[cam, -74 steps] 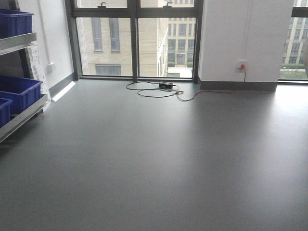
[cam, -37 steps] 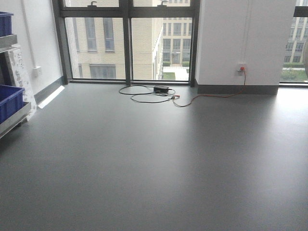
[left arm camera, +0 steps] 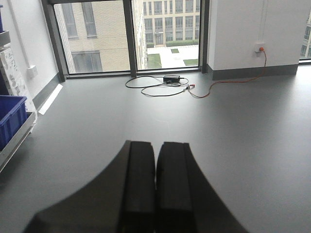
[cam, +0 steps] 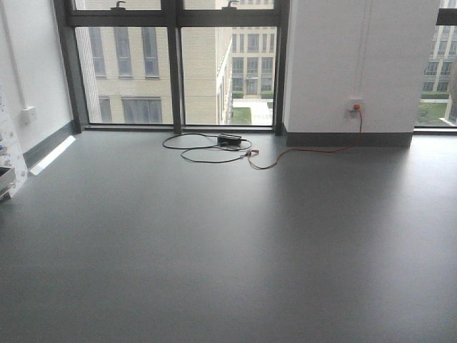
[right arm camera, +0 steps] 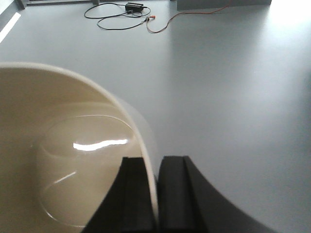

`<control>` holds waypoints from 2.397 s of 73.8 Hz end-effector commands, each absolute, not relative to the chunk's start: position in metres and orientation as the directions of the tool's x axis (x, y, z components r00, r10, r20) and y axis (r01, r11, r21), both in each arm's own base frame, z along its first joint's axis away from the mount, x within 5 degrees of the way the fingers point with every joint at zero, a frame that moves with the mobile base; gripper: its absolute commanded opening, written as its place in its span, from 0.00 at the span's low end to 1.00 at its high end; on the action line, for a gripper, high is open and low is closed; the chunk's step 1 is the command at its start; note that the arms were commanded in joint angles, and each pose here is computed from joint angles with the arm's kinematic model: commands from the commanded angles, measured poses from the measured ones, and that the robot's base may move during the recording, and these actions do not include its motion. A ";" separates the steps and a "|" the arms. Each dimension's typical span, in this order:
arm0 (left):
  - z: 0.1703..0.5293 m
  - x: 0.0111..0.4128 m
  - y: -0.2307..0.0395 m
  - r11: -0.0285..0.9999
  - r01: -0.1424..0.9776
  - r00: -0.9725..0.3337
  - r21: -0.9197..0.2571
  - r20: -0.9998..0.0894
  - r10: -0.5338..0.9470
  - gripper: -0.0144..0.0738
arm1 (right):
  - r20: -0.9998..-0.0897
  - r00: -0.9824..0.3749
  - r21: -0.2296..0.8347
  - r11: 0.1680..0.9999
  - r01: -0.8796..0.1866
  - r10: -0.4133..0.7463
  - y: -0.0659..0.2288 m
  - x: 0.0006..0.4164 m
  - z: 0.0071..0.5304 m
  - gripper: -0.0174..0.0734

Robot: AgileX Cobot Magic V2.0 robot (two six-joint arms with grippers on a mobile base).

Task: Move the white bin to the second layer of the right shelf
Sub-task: 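Turn the base toward the blue-bin roller shelf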

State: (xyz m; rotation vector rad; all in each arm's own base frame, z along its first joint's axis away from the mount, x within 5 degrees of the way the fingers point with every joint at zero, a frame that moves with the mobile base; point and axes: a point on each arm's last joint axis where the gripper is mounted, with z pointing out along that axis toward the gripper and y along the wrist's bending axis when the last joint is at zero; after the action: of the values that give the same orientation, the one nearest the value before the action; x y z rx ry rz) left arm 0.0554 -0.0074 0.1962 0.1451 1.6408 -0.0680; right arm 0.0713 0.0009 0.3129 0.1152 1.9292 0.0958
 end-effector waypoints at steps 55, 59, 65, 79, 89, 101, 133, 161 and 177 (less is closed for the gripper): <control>0.192 0.056 -0.008 0.990 0.136 -0.008 0.038 -0.999 0.040 0.26 | -0.963 -0.235 0.132 0.991 0.021 0.133 0.001 0.073 0.330 0.24; 0.192 0.056 -0.008 0.990 0.136 -0.008 0.038 -0.999 0.040 0.26 | -0.963 -0.235 0.132 0.991 0.021 0.133 0.001 0.073 0.330 0.24; 0.192 0.056 -0.008 0.990 0.136 -0.008 0.038 -0.999 0.040 0.26 | -0.963 -0.235 0.132 0.991 0.021 0.133 0.001 0.073 0.330 0.24; 0.192 0.056 -0.008 0.990 0.136 -0.008 0.038 -0.999 0.040 0.26 | -0.963 -0.235 0.132 0.991 0.021 0.133 0.001 0.073 0.330 0.24; 0.192 0.056 -0.008 0.990 0.136 -0.008 0.038 -0.999 0.040 0.26 | -0.963 -0.235 0.132 0.991 0.021 0.133 0.001 0.073 0.330 0.24; 0.192 0.056 -0.008 0.990 0.136 -0.008 0.038 -0.999 0.040 0.26 | -0.963 -0.235 0.132 0.991 0.021 0.133 0.001 0.073 0.330 0.24; 0.192 0.056 -0.008 0.990 0.136 -0.008 0.038 -0.999 0.040 0.26 | -0.963 -0.235 0.132 0.991 0.021 0.133 0.001 0.073 0.330 0.24; 0.192 0.056 -0.008 0.990 0.136 -0.008 0.038 -0.999 0.040 0.26 | -0.963 -0.235 0.132 0.991 0.021 0.133 0.001 0.073 0.330 0.24; 0.192 0.056 -0.008 0.990 0.136 -0.008 0.038 -0.999 0.040 0.26 | -0.963 -0.235 0.132 0.991 0.021 0.133 0.001 0.073 0.330 0.24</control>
State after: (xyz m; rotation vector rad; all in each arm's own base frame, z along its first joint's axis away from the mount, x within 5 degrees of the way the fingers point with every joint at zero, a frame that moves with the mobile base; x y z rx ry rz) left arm 0.0554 -0.0074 0.1962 0.1451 1.6408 -0.0680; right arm 0.0713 0.0009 0.3129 0.1152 1.9292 0.0958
